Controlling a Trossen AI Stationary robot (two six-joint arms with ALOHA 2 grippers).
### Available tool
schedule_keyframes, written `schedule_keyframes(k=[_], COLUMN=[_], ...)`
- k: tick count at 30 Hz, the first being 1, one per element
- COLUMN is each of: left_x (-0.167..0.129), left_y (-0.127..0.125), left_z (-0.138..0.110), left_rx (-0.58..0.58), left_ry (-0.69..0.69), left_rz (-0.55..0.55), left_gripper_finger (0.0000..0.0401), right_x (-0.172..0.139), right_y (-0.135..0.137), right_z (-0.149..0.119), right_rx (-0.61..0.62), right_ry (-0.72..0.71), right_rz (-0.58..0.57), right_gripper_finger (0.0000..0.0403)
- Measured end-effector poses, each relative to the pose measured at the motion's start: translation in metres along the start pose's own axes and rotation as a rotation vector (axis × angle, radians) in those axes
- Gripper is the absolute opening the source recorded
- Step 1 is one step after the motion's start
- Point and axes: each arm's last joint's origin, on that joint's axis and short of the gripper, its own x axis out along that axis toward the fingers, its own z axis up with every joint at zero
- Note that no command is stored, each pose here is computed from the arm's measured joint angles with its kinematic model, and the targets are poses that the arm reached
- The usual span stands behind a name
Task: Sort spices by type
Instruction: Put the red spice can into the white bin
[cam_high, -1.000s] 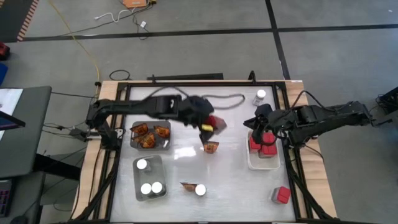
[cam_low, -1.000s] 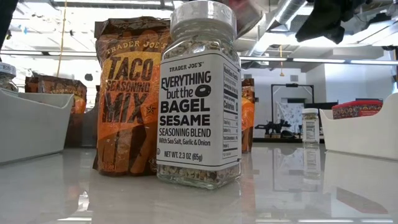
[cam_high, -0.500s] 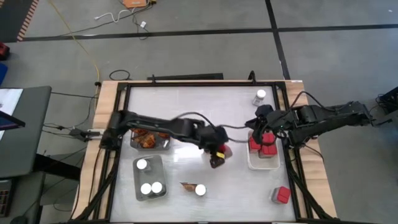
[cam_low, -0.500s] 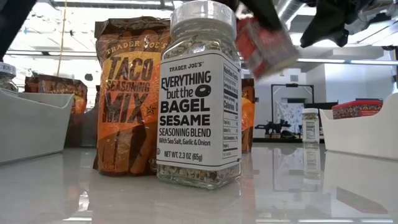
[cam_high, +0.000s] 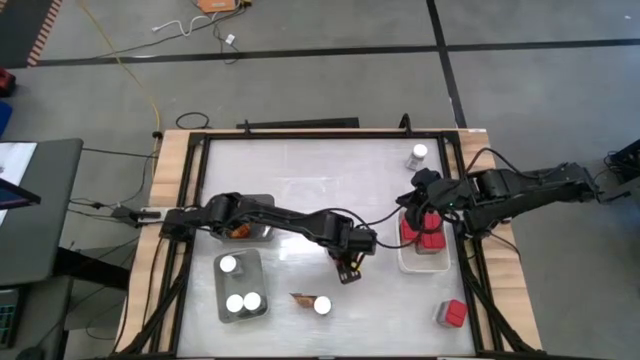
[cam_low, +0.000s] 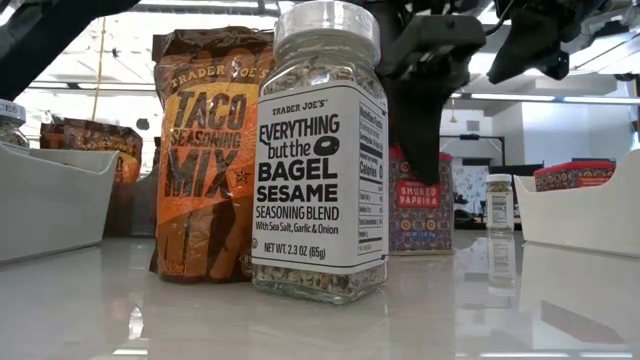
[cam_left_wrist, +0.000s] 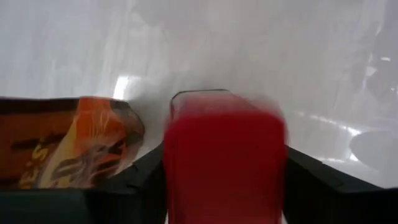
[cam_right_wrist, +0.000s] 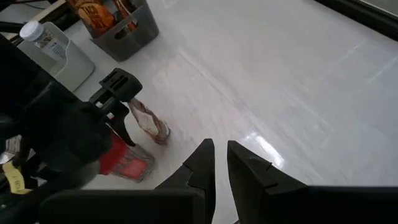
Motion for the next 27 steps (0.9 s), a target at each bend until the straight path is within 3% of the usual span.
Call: schedule_keyframes(k=[4, 9, 17, 21, 24, 27], left_x=[-0.006, -0.032, -0.121, -0.172, -0.202, -0.225], left_y=[0.000, 0.003, 0.012, 0.023, 0.034, 0.046], left_z=[0.000, 0.000, -0.007, -0.022, -0.039, -0.054], left_rx=[-0.006, 0.002, 0.095, 0.162, 0.206, 0.171], left_ry=[-0.004, -0.025, -0.172, -0.249, -0.226, -0.202], left_rz=[-0.008, -0.016, 0.020, 0.148, 0.231, 0.266], left_gripper_finger=[0.0274, 0.0282, 0.0285, 0.0285, 0.0285, 0.0285], right_x=[0.000, 0.000, 0.000, 0.000, 0.000, 0.000], right_y=[0.000, 0.000, 0.001, 0.001, 0.001, 0.001], right_z=[0.000, 0.000, 0.001, 0.002, 0.001, 0.001], right_rx=[0.005, 0.004, -0.001, 0.014, 0.037, 0.049], right_ry=[-0.004, -0.002, -0.008, -0.015, -0.012, -0.011], right_rz=[0.003, 0.001, 0.007, 0.012, 0.009, 0.008], right_gripper_finger=[0.0072, 0.0072, 0.0072, 0.0072, 0.0072, 0.0072])
